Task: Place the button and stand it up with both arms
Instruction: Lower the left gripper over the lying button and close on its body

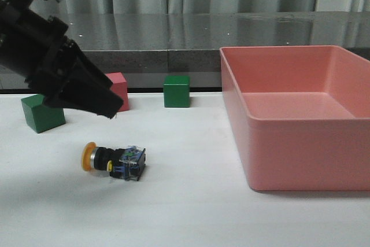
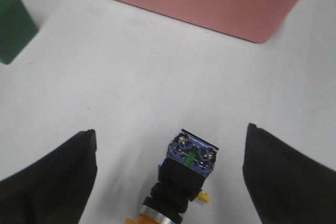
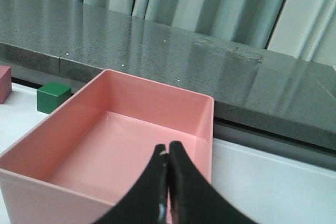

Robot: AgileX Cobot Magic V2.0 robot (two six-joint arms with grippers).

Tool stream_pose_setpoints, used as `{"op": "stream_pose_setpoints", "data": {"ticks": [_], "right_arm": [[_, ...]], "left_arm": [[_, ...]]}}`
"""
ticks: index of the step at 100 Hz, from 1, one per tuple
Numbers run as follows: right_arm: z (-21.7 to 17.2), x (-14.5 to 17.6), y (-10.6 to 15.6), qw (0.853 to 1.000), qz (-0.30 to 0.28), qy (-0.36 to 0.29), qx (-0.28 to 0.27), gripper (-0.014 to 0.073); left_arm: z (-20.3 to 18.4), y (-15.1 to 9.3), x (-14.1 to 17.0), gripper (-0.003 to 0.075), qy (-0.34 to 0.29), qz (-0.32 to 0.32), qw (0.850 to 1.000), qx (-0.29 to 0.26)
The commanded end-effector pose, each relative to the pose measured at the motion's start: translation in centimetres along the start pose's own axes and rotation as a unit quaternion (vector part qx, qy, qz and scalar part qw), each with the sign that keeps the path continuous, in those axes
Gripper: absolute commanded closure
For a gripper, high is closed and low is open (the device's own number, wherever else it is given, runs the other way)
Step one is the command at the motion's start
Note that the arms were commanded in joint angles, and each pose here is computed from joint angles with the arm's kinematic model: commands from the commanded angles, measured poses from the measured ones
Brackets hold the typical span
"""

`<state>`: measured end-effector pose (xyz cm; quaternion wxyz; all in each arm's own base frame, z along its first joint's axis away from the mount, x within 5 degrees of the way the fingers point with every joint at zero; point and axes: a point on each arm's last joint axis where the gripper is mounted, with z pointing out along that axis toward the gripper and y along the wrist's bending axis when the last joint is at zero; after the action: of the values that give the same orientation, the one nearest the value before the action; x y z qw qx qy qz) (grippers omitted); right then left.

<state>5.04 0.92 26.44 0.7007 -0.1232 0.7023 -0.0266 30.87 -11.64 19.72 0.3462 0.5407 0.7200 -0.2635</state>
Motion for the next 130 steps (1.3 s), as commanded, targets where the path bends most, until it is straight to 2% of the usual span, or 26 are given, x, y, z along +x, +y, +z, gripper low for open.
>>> {"op": "stream_pose_setpoints", "data": {"ticks": [1, 31, 67, 101, 125, 130], "right_arm": [[-0.1, -1.3, -0.4, 0.999, 0.004, -0.036, 0.017, 0.0708], [-0.1, -1.3, -0.4, 0.999, 0.004, -0.034, 0.016, 0.0708], [-0.1, -1.2, -0.4, 0.999, 0.004, -0.030, 0.015, 0.0708], [-0.1, -1.2, -0.4, 0.999, 0.004, -0.030, 0.015, 0.0708], [-0.1, -1.2, -0.4, 0.999, 0.004, -0.030, 0.015, 0.0708], [-0.1, -1.2, -0.4, 0.999, 0.004, -0.030, 0.015, 0.0708]], "left_arm": [[-0.6, 0.3, -1.4, 0.0177, -0.043, 0.013, 0.999, 0.004], [-0.5, 0.5, -1.3, 0.0191, -0.044, 0.005, 0.999, -0.008], [-0.4, 1.1, -0.4, 0.0209, -0.004, 0.062, 0.997, -0.036], [2.9, 1.6, 3.0, 0.0209, 0.018, 0.015, 1.000, 0.021], [4.1, 1.7, 4.5, 0.0210, 0.029, -0.005, 0.999, 0.038], [4.2, 1.7, 4.6, 0.0232, 0.030, -0.007, 0.999, 0.039]]}}
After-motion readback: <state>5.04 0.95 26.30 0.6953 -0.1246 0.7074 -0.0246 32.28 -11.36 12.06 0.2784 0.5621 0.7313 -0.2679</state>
